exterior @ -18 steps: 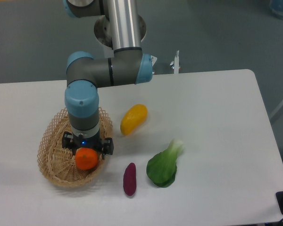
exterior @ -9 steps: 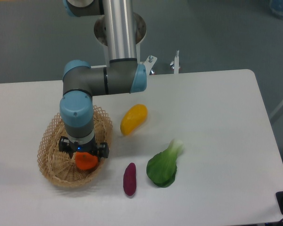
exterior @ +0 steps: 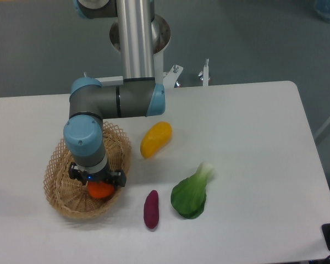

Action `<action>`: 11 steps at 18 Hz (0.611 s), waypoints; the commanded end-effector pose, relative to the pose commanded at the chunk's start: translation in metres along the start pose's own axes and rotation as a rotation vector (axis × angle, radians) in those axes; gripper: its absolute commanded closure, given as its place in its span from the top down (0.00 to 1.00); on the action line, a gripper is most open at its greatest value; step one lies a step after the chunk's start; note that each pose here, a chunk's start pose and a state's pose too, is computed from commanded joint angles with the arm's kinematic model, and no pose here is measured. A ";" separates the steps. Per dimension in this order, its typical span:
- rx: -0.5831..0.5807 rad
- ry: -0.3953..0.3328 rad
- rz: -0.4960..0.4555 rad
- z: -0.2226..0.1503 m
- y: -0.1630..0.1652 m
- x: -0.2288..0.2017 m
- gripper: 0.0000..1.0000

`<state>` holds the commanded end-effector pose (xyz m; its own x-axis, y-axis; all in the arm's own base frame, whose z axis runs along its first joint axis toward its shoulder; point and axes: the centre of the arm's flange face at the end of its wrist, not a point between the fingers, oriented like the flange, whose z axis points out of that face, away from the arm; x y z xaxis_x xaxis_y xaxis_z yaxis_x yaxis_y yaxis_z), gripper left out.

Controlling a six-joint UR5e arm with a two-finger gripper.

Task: Pick up the orange from the basket
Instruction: 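Lower the gripper around the orange inside the wicker basket, then close the gripper on the orange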

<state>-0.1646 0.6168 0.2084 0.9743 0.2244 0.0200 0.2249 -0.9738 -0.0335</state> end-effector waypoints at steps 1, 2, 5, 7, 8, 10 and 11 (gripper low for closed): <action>0.001 0.000 0.000 -0.001 0.000 0.000 0.61; 0.005 0.002 0.000 -0.004 0.000 0.000 0.52; 0.028 0.004 0.002 -0.018 -0.001 0.001 0.49; 0.046 0.006 0.000 -0.030 -0.001 0.000 0.49; 0.061 0.009 -0.004 -0.038 0.000 -0.001 0.49; 0.083 0.013 -0.006 -0.051 0.001 -0.002 0.49; 0.089 0.011 -0.008 -0.055 0.002 -0.003 0.49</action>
<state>-0.1679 0.6119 0.2634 0.9723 0.2317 0.0318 0.2338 -0.9646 -0.1218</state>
